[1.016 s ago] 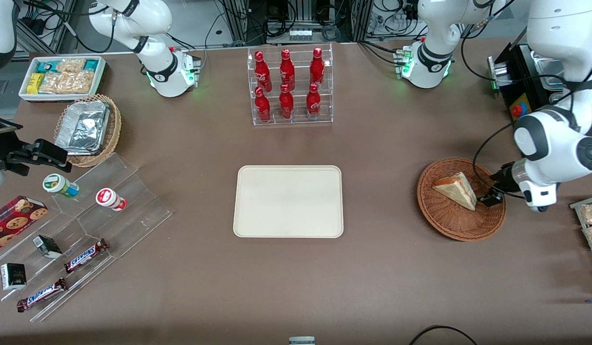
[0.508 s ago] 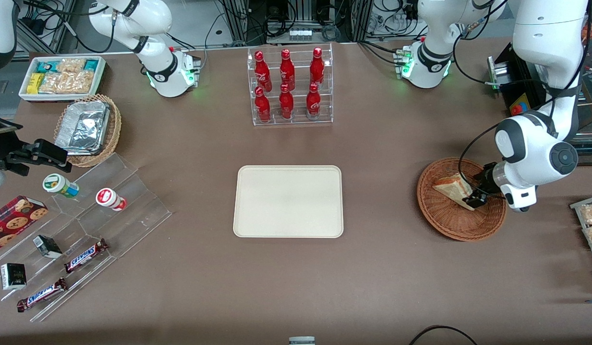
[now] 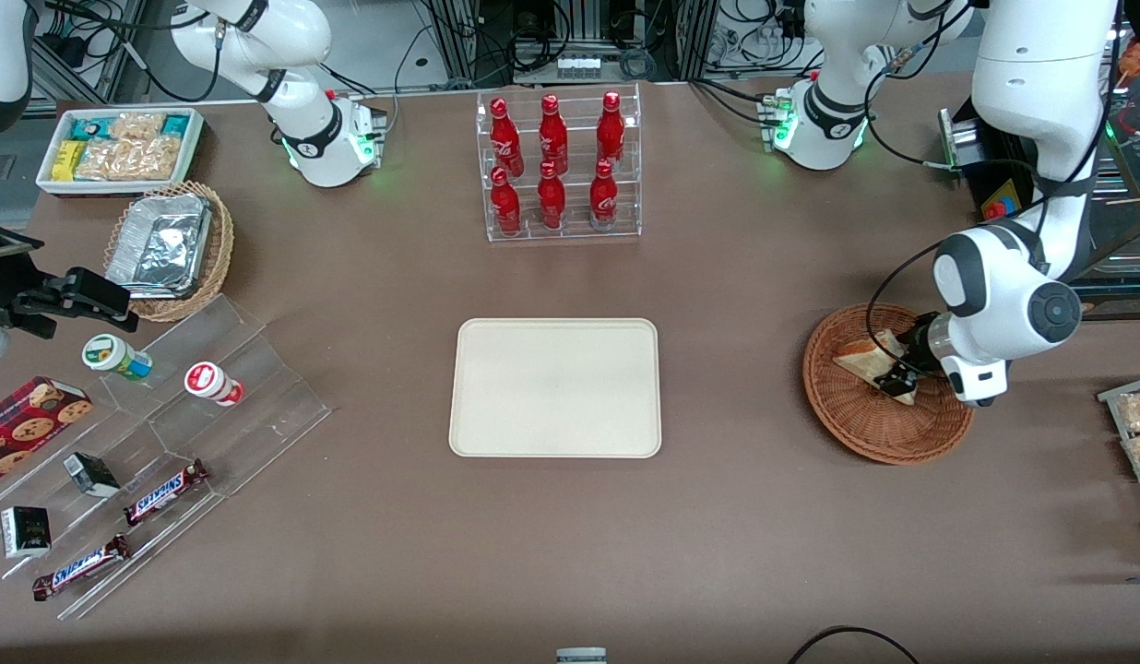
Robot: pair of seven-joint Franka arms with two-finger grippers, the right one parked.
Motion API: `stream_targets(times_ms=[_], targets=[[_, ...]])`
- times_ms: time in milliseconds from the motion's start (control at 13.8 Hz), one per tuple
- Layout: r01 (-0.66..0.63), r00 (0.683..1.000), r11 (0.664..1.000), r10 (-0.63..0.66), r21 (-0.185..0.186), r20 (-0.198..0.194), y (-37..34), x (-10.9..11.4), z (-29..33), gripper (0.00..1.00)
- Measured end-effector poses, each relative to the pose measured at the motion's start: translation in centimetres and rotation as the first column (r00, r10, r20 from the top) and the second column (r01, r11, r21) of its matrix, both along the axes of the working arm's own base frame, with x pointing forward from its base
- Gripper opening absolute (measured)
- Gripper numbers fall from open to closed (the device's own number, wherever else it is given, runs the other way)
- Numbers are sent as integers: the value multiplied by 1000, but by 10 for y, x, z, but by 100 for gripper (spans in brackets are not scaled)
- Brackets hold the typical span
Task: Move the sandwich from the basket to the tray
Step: 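Close the left gripper on the sandwich and lift it, then carry the held sandwich with the left gripper over the white tray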
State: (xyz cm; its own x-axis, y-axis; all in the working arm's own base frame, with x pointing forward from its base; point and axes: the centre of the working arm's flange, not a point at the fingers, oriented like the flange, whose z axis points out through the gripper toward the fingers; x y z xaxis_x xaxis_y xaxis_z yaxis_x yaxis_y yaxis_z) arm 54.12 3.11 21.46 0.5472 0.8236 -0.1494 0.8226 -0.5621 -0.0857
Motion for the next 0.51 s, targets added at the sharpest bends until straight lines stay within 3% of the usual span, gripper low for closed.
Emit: stream_targets(times_ms=[290,508], targets=[[17,1000,1000,-17,-2,0,-9,0,2,52],[67,997,998,-67,-8,-34,-12,6,26,33]])
